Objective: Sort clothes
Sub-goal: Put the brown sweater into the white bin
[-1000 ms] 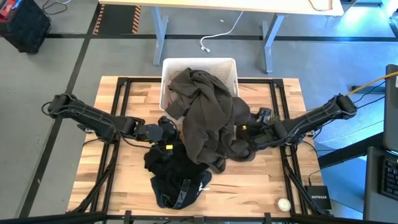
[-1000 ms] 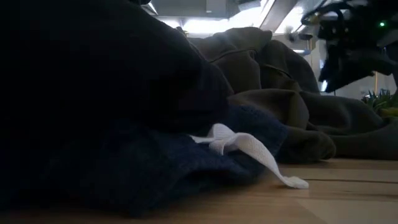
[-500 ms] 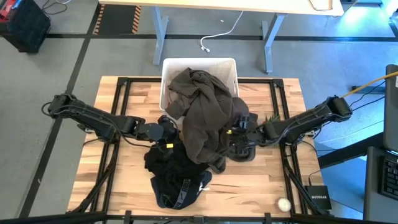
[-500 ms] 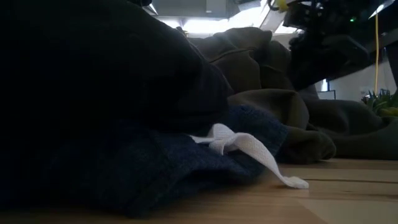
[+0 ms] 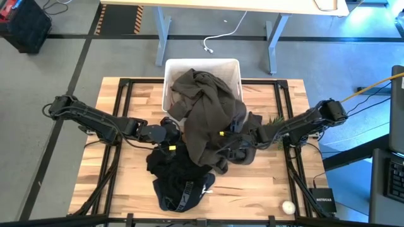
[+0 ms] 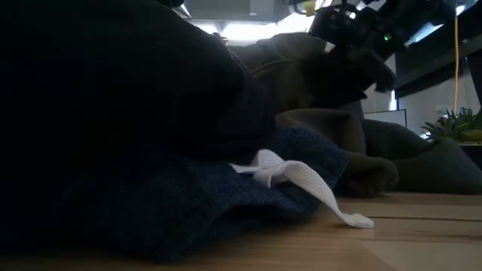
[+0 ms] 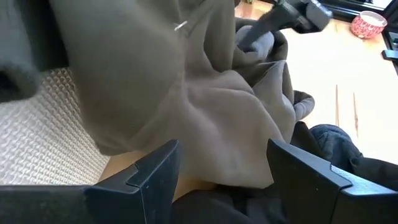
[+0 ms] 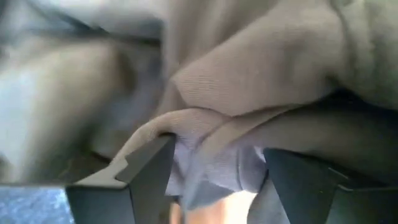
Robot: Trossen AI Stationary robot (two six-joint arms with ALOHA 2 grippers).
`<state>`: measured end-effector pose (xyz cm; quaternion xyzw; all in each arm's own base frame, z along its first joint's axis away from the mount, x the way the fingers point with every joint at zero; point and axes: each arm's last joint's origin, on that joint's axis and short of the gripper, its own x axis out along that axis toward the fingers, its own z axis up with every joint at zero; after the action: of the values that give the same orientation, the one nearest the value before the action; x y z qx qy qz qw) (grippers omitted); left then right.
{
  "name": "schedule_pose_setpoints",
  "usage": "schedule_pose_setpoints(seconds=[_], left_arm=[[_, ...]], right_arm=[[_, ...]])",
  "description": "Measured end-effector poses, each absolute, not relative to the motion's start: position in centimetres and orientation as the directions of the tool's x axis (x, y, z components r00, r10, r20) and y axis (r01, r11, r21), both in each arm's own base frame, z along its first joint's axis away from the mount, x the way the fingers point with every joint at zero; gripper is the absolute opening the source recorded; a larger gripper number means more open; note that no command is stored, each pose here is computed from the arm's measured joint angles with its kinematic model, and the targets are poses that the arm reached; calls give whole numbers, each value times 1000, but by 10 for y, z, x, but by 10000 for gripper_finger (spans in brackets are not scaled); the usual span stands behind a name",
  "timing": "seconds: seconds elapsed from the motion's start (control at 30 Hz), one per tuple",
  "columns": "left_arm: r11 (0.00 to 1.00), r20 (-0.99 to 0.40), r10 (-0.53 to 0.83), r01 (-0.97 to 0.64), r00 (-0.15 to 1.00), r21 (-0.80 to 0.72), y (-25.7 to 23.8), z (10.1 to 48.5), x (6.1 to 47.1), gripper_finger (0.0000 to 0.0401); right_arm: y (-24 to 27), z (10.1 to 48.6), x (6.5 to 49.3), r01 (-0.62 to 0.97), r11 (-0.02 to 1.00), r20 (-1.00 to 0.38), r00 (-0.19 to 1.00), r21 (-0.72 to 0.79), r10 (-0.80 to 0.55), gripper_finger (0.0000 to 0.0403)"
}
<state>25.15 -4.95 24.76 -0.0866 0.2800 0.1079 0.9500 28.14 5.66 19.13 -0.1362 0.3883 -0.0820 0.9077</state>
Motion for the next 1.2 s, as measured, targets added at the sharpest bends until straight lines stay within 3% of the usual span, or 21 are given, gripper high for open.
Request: schedule_pose_setpoints(seconds=[0.17, 0.43, 0.6, 0.77, 1.0, 1.2], left_arm=[[962, -551, 156, -254, 820, -104, -49, 248, 252, 235], [960, -548, 156, -257, 822, -113, -50, 248, 252, 235], [960, -519, 153, -251, 841, -125, -50, 251, 254, 235], [968, -479, 149, -227, 865, -109, -52, 245, 267, 235], [983, -434, 182, -175, 883, 57, -48, 215, 303, 235], [979, -384, 204, -177, 901, 105, -42, 201, 320, 235]], right_arm=[[62, 200, 290, 15, 978, -615, 775, -207, -142, 264], [59, 216, 300, 229, 970, -451, 860, -81, -240, 264], [59, 217, 303, 258, 966, -419, 874, -34, -248, 264], [60, 211, 309, 287, 958, -399, 875, -26, -273, 264], [60, 202, 314, 322, 945, -397, 862, -51, -315, 264], [62, 203, 317, 258, 964, -370, 892, -56, -260, 245]])
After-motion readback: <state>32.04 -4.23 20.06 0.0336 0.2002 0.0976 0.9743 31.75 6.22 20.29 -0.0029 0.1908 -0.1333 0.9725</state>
